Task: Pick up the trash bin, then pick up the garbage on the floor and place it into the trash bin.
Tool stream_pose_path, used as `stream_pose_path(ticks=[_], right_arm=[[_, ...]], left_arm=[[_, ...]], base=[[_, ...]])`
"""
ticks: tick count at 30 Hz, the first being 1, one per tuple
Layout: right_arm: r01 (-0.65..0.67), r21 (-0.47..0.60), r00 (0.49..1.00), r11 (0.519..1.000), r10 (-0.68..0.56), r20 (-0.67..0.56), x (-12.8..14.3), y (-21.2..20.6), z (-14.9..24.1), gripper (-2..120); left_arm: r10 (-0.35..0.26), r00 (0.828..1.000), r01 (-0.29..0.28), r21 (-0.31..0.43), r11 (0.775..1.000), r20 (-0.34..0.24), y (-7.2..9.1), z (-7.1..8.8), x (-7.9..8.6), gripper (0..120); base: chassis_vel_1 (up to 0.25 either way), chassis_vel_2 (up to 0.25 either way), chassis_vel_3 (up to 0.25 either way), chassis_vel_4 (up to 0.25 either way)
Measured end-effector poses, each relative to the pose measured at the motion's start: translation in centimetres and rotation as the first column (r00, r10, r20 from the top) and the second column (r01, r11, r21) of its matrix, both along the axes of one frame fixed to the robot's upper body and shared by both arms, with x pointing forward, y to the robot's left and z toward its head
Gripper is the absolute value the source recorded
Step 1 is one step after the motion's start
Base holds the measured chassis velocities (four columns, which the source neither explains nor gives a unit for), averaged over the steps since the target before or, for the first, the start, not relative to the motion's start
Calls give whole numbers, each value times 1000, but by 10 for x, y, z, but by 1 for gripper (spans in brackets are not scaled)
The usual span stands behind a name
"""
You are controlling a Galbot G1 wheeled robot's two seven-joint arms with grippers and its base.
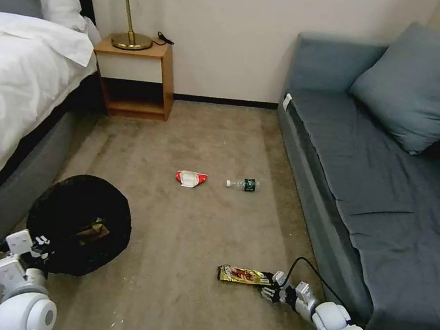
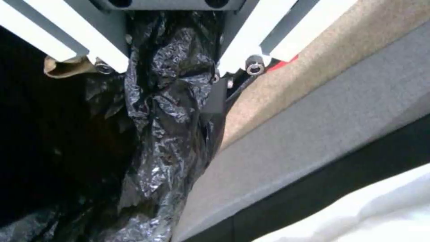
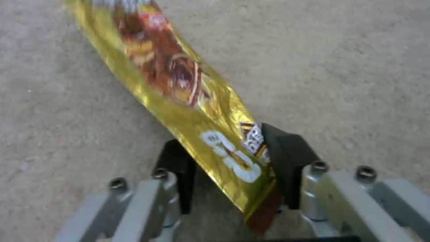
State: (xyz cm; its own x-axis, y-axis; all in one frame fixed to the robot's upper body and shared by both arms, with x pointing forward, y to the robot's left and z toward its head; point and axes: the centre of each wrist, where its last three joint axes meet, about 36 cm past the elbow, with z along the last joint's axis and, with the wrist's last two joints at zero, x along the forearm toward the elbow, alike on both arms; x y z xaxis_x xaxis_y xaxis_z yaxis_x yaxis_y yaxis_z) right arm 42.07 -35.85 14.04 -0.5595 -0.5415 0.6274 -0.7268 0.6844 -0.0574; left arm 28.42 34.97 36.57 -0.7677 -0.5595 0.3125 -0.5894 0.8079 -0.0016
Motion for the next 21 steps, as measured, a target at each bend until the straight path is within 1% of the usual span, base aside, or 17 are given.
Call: stream_pose_path(ticks=[3,4,5,8,9,10,11,15,21], right_arm=[[-4,2,1000,1000,4,17,2,1,4,25],[-4,2,1000,1000,4,17,2,1,4,25],[-7,4,1000,1000,7,22,3,2,6,22],[-20,9,999,1000,19,37,5,5,10,7],[-27,12,999,1000,27,45,6,7,12,4],[-27,12,999,1000,27,45,6,7,12,4],[-33,14,998,999,32,52,7,9,14,0],[-52,22,996,998,50,76,11,15,21,0],[-98,53,988,994,90,129,21,37,42,0]], left_arm=[[0,1000,0,-1,1000,-1,0,-1,0,1],[0,1000,0,-1,1000,-1,0,-1,0,1],[0,1000,0,-1,1000,-2,0,-1,0,1],[2,1000,-2,-3,1000,-4,0,-2,0,1],[2,1000,-2,-4,1000,-4,0,-2,0,1],[2,1000,-2,-4,1000,-4,0,-2,0,1],[2,1000,-2,-4,1000,-5,0,-3,0,1],[3,1000,-3,-5,1000,-4,0,-3,0,1],[1,1000,-1,-3,1000,2,-1,-2,3,1]], base=[[0,0,0,0],[0,0,0,0],[0,0,0,0],[0,0,0,0],[0,0,0,0],[0,0,0,0],[0,0,0,0],[0,0,0,0],[0,0,0,0]])
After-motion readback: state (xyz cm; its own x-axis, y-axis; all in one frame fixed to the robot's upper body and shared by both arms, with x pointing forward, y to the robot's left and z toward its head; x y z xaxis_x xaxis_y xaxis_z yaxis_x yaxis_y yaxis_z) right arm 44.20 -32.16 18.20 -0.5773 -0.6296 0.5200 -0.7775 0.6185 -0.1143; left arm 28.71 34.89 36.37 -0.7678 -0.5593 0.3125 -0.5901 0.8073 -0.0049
